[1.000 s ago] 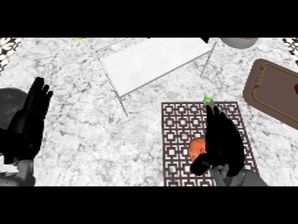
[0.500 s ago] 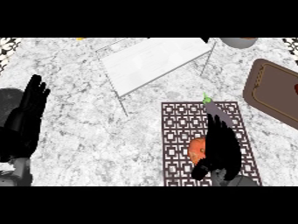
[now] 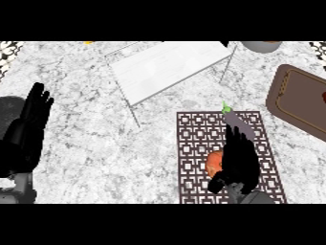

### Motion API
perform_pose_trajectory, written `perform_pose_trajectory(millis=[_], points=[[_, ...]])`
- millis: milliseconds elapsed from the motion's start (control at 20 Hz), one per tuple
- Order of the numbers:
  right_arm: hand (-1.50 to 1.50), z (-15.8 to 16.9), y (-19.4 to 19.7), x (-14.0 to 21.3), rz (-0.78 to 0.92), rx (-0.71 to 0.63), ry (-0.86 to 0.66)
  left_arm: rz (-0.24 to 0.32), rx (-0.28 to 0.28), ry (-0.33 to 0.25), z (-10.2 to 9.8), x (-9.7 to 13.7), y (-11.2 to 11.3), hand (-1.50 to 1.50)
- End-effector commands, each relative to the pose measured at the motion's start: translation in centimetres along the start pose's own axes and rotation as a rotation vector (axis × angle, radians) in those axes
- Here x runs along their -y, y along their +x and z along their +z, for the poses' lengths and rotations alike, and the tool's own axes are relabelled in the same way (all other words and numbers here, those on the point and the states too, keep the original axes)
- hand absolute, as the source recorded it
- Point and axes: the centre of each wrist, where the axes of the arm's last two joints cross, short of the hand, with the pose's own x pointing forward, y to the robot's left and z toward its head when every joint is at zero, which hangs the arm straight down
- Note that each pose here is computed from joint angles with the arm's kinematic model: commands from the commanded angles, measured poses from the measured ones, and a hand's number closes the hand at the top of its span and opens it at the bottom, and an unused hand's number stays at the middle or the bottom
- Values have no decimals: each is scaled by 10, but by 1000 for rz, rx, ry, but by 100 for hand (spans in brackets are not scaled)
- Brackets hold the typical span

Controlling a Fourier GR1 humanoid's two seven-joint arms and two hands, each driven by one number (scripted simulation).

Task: Pick the squash from the placemat and place it in the tiered shelf

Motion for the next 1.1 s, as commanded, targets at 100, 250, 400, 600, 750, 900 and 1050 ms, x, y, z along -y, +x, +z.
perform_pose_trajectory(millis=[100,250,400,600,750,900,1050], points=[[-150,-10,15,-16,-30,-40,27,-5,2,-11,12,9,-2,0],[-150,-3,6,-21,-8,-60,58,-8,2,1,18,-2,1,0],[150,-35,-14,-35,15,-66,124,8,17,3,-13,-2,-2,0],[150,-16,9,-52,112,15,43,-9,-2,-11,-11,11,-9,0],[150,-27,-6,-31,155,139,15,11,4,-2,-6,5,5,0],[150,-2,29,-46,284,465,68,19,2,-64,5,17,-3,0],[150,18,51,-42,383,735,107,-6,23,-33,-7,12,4,0]])
